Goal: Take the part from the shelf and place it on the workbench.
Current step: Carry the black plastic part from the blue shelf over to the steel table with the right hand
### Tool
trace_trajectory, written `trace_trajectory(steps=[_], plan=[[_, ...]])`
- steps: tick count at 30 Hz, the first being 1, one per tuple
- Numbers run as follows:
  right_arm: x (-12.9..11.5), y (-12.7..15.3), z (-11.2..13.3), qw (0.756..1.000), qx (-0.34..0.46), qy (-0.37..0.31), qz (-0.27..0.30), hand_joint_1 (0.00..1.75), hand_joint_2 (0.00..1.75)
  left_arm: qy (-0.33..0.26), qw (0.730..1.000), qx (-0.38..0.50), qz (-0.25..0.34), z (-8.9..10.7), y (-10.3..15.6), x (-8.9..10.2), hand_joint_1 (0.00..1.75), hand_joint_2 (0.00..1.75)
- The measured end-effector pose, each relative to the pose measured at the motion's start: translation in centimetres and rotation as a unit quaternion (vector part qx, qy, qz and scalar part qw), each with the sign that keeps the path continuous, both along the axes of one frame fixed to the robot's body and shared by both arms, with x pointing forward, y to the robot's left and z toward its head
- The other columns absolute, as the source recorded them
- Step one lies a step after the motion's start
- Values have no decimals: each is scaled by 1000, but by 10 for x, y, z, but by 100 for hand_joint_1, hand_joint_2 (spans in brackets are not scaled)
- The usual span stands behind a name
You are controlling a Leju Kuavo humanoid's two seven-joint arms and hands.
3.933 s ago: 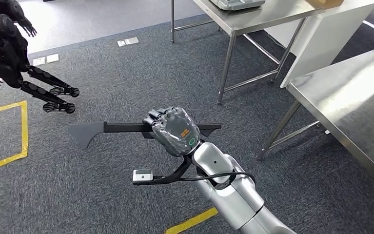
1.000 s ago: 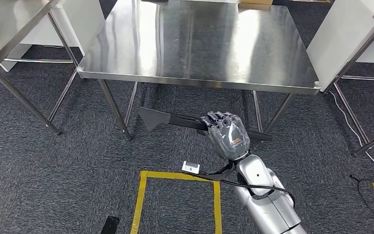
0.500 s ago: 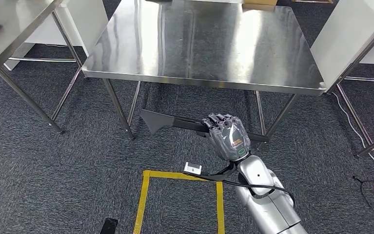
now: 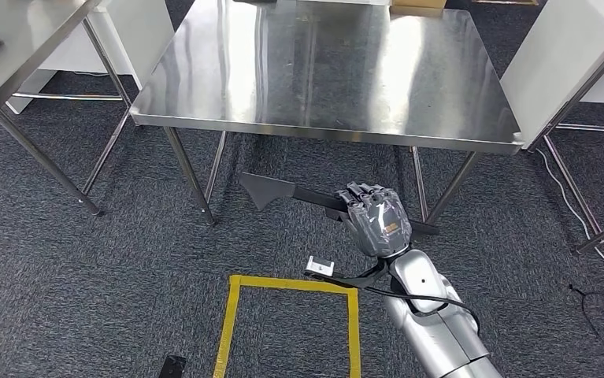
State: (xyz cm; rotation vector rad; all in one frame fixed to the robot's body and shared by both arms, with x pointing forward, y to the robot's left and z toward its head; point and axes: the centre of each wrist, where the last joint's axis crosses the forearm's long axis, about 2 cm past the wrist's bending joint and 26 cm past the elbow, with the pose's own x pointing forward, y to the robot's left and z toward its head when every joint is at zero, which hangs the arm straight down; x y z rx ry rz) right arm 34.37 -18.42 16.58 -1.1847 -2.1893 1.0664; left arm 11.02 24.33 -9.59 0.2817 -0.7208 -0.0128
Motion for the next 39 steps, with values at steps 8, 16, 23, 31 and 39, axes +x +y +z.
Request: trace_trajectory(steps=[8,16,23,31,39], plan=[[2,2,0,1000,-3,1,0,175,175,-1,1000,-1,2,-2,3,-7,0,175],[10,-3,5,999,-27,-9,-18,175,175,7,1000,6,5,-4,6,-15,0,175],[13,-5,9,999,-30,-14,-21,175,175,7,1000,6,6,-4,5,-15,0,175],[70,-25,84,997,-71,-27,-28,175,175,22,1000,9,11,-6,10,-26,0,175],[122,-51,157,993,-103,-22,-61,175,175,20,1000,1,15,-4,2,-17,0,175]])
